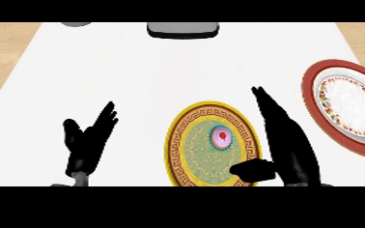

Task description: Pick the cupcake from the plate and place it in the plate

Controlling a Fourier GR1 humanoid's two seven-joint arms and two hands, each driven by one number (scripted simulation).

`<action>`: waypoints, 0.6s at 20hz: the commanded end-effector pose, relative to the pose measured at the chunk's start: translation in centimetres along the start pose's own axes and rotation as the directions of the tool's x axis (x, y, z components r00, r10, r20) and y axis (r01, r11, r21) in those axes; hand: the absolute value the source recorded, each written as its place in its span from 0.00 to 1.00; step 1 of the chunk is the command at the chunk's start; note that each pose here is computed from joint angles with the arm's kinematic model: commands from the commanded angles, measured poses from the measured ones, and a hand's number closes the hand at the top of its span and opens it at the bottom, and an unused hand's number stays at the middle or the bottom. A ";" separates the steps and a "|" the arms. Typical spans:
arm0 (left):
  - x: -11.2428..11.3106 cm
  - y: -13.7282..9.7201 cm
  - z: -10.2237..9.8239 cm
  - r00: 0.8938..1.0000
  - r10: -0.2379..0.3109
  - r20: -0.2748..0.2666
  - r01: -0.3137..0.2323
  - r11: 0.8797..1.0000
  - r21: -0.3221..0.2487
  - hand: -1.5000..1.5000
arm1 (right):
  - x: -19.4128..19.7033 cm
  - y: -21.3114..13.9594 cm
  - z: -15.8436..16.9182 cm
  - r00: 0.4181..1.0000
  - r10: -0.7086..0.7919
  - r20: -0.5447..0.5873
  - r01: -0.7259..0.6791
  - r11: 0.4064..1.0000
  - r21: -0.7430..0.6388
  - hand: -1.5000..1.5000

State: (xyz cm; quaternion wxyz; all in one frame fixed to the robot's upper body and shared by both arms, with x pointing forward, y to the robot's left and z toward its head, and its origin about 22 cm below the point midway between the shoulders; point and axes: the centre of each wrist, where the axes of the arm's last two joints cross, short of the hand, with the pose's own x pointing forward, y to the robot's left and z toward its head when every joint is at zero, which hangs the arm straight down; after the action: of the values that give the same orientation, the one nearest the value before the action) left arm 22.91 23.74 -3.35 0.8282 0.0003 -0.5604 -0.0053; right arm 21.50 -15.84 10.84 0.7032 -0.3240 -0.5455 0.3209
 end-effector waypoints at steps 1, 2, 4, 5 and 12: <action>0.6 -1.4 0.0 1.000 -0.004 0.003 0.004 1.000 0.010 0.50 | 1.8 2.7 -0.7 1.000 -0.007 -0.026 0.009 0.998 0.061 0.00; -0.3 1.5 -0.5 1.000 0.004 -0.012 -0.003 1.000 0.010 0.50 | 0.8 2.2 -0.3 0.999 0.010 -0.032 -0.008 0.997 0.081 0.00; -0.5 0.0 1.1 1.000 -0.001 -0.006 0.001 1.000 0.013 0.50 | 1.1 2.8 1.0 0.999 -0.005 -0.033 0.009 0.995 0.103 0.00; 1.1 -0.1 0.4 1.000 0.024 -0.008 -0.024 1.000 -0.010 0.50 | 1.1 3.8 -0.4 0.999 -0.025 -0.024 0.027 0.997 0.070 0.00; -0.3 -0.9 -0.8 1.000 -0.011 0.001 0.011 1.000 0.017 0.50 | 0.4 4.7 -0.8 0.997 0.060 -0.051 -0.057 0.997 0.061 0.00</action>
State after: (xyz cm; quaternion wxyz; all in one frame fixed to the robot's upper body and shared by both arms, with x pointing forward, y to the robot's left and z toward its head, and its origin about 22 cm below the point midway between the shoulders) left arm 23.52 23.26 -3.32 0.8279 0.0050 -0.5608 -0.0015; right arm 22.00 -12.45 8.45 0.7204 -0.3091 -0.5219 0.3364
